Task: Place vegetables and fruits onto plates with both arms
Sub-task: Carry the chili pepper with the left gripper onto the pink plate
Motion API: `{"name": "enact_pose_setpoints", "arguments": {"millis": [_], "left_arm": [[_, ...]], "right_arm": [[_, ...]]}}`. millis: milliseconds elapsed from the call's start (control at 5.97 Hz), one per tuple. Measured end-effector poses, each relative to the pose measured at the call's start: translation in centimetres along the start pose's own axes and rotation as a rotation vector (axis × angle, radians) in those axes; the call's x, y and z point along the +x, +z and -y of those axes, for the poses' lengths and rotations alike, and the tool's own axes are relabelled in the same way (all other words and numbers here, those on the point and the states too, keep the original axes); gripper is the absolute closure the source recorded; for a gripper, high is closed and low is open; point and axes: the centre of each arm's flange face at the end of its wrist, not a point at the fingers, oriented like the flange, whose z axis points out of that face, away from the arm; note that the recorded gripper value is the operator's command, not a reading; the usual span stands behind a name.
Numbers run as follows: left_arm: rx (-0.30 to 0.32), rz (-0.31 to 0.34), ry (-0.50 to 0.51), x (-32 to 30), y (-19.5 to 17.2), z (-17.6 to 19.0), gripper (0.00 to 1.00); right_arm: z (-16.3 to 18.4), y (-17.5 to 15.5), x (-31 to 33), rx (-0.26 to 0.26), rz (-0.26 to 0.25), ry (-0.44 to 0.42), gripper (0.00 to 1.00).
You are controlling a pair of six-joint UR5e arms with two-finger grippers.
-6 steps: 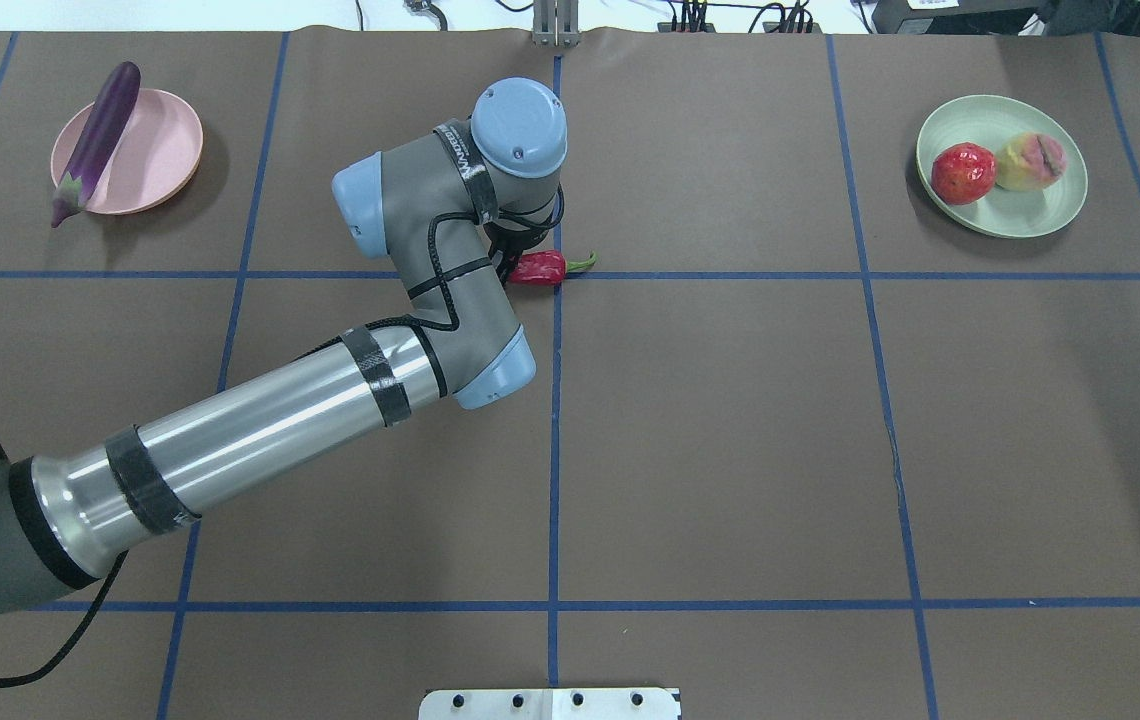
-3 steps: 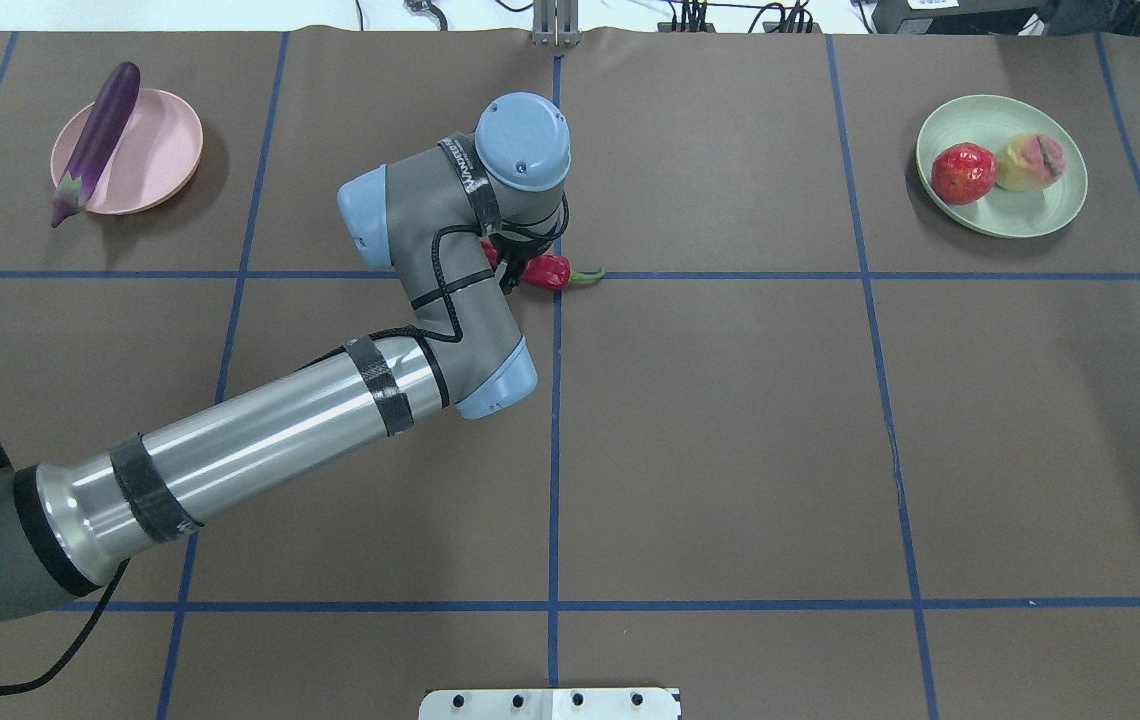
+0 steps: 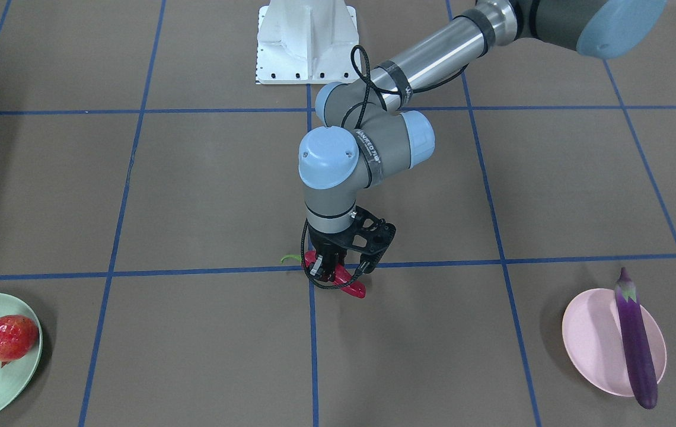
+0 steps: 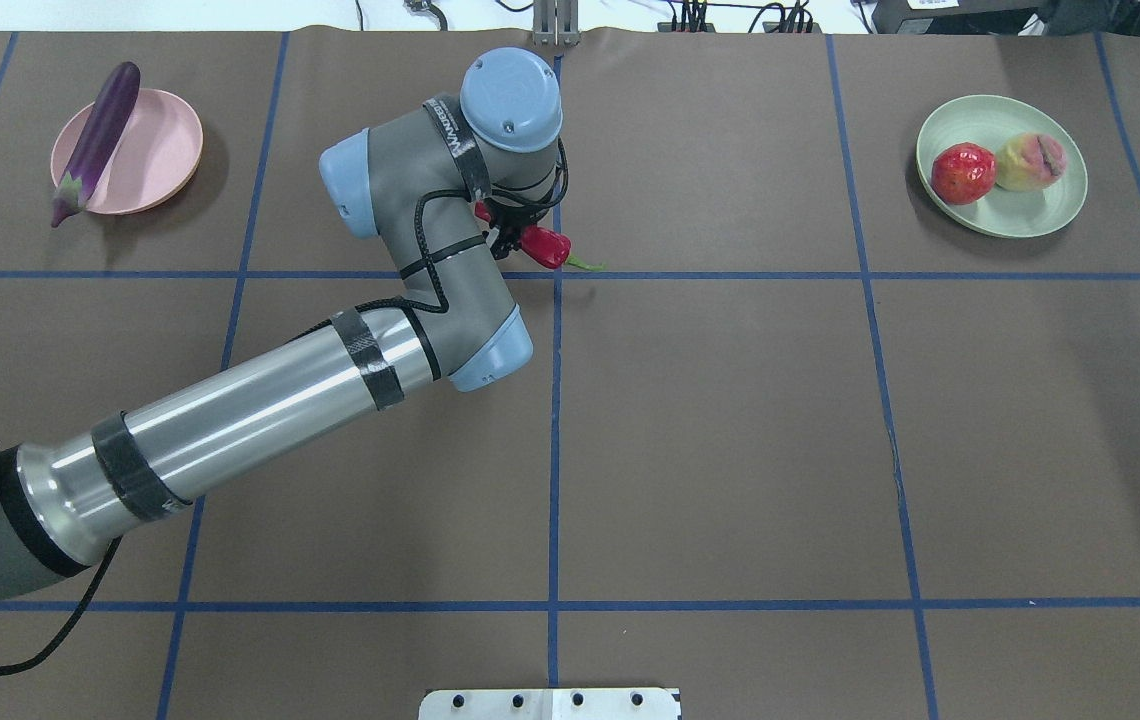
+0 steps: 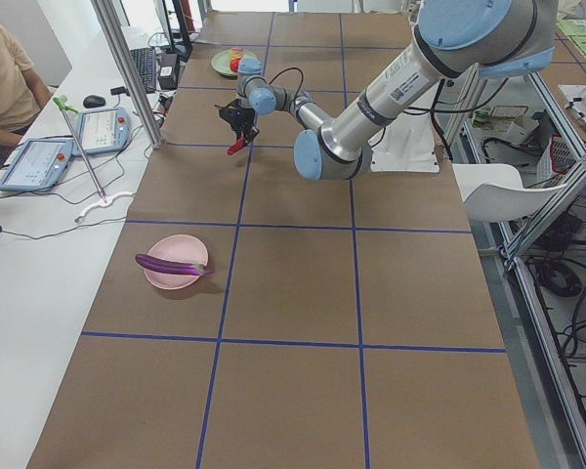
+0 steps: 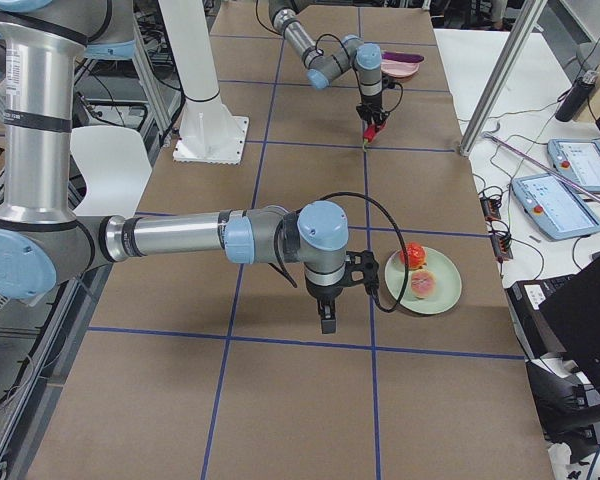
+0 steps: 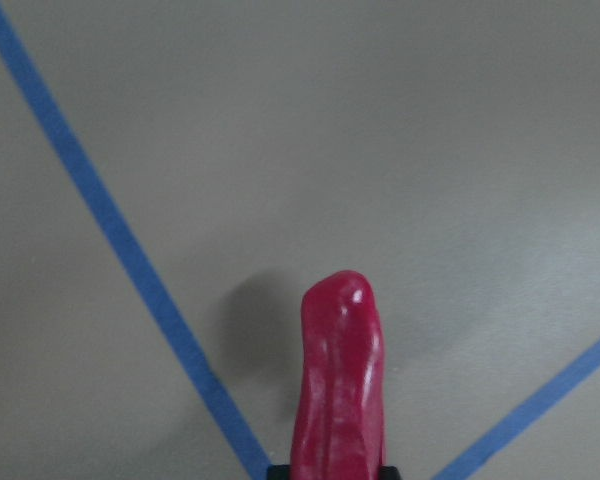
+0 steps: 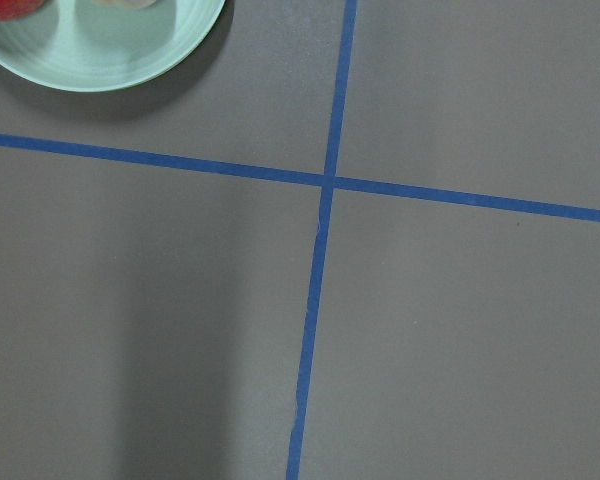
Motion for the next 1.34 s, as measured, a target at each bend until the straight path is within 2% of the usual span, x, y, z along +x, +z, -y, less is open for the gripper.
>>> {"name": "enact_pose_setpoints", "arguments": {"millis": [168,335,503,670,838,1173,1341], "left_arm": [[0.024,0.018,0.187,0.2,-1.2,1.7,1.0],[0.041,0.063,0.419,-0.4,-1.4,3.6,1.0],[0.044,0.111,0.647,-2.1,-0.7,6.6,1.0],[0.044,0.142,0.832,-5.2,0.4,10.7,1.0],[0.033,0.139,1.005,-9.7,1.7,16.0,1.0],[0.014,0.082,1.352,-19.7,4.1,29.1,1.0],[0.014,0.101,1.416,-22.2,5.3,34.2,1.0]], "right_arm": [[0.0,0.0,0.0,0.0,0.0,0.0,0.0],[0.0,0.0,-0.1,0.0,0.0,-0.002,0.0],[0.0,0.0,0.0,-0.001,0.0,-0.002,0.0],[0.0,0.0,0.0,-0.001,0.0,-0.003,0.0],[-0.1,0.0,0.0,-0.001,0.0,-0.003,0.0],[-0.1,0.1,0.0,-0.002,0.0,-0.003,0.0],[-0.1,0.1,0.0,-0.002,0.0,-0.003,0.0]]}}
